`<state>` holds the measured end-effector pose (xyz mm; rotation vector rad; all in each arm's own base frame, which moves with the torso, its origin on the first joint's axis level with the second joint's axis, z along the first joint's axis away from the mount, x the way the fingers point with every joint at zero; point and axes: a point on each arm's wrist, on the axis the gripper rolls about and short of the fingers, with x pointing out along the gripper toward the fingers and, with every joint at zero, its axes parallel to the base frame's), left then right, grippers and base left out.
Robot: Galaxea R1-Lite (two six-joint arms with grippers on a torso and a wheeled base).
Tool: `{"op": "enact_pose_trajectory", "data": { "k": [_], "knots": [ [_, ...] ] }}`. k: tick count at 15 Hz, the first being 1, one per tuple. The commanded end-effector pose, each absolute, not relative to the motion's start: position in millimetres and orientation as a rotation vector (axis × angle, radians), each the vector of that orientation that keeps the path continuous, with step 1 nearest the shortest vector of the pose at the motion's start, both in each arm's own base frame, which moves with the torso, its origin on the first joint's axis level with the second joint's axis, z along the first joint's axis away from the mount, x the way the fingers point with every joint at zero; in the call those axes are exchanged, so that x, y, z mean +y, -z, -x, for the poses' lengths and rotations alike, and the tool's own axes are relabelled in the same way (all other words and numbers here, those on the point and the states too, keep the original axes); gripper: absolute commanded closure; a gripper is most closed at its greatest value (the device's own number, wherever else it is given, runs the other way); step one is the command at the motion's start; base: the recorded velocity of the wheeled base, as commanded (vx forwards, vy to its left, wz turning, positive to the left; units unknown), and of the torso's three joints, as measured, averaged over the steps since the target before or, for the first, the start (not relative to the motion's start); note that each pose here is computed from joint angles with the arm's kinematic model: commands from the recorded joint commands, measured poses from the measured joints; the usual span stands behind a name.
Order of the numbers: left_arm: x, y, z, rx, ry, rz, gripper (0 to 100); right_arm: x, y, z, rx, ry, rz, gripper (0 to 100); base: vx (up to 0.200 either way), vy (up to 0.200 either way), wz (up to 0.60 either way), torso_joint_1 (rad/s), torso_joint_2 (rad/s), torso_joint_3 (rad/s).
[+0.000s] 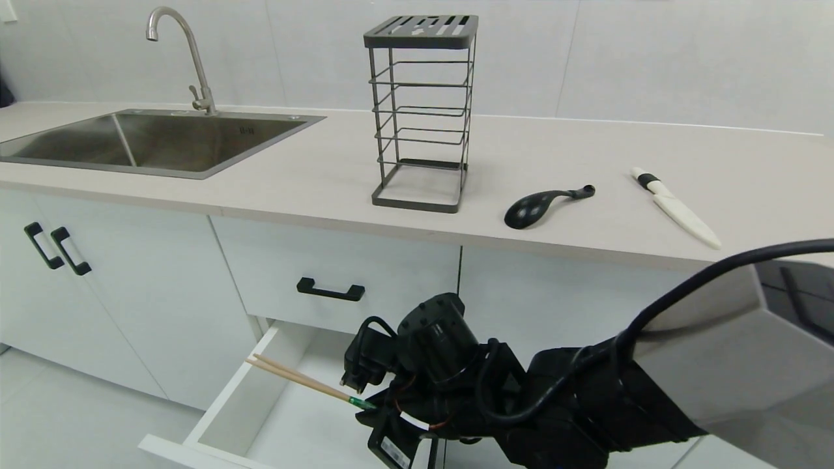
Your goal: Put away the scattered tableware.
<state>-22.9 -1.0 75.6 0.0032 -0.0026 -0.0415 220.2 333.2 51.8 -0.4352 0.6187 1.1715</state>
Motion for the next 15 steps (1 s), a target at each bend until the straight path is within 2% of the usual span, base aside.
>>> {"op": "enact_pose_trajectory", "data": {
  "k": [1,15],
  "knots": [
    [-1,-76,23,-0.002,0.041,-0.003,0,337,-39,-225,0.641,-1.164,0.444,100,0.000,0.000,0.00,-0.032,0.11,0.041],
    [-1,-76,23,-0.002,0.041,-0.003,0,357,-15,-249,0.631,-1.151,0.443,100,0.000,0.000,0.00,-0.001,0.03,0.010]
  ]
}}
